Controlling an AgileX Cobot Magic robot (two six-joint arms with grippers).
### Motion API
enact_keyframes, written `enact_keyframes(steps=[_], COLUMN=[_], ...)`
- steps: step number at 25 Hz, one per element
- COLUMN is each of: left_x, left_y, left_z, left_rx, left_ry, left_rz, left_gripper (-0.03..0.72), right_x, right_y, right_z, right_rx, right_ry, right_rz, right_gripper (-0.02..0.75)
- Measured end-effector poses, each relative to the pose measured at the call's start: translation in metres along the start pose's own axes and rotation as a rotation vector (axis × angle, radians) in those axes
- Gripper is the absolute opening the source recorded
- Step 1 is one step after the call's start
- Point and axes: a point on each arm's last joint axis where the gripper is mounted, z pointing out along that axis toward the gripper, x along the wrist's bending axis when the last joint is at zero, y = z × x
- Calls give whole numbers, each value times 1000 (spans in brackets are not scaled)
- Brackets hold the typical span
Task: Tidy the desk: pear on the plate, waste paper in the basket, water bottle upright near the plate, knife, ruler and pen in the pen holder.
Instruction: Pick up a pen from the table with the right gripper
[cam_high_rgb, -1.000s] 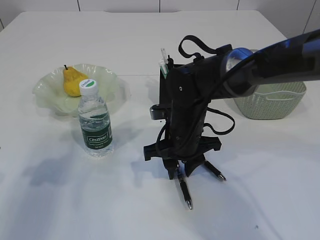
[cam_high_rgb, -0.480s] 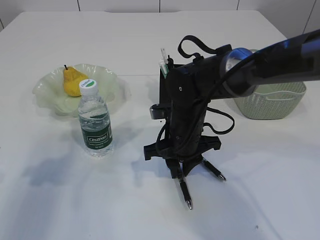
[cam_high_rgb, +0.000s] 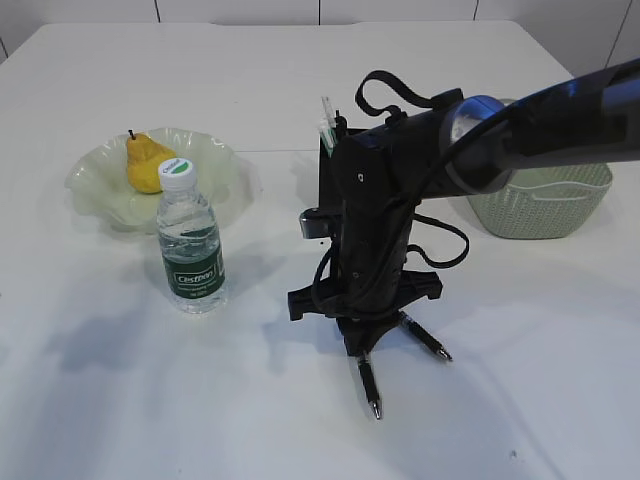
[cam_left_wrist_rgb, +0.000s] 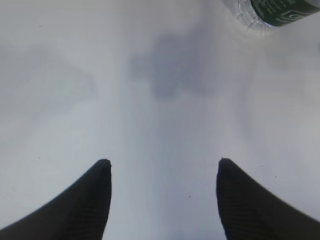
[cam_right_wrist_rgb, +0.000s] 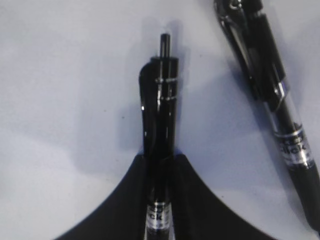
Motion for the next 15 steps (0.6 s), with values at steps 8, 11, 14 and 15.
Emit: enact_keyframes(steps=[8,11,14,15], left_x=[0,0,0,0], left_y=[0,0,0,0], left_z=[0,0,0,0], left_rx=[0,0,0,0], left_ry=[0,0,0,0], left_rz=[0,0,0,0], left_gripper=[467,467,467,467], right_x=[0,0,0,0], right_y=[0,-1,-2,-2], right_z=[-2,-16,-36,-43], right_rx=[-1,-25,-66,-84], right_ry=[0,10,24,26], right_rz=[-47,-64,-94,-102], right_gripper=[75,75,75,75])
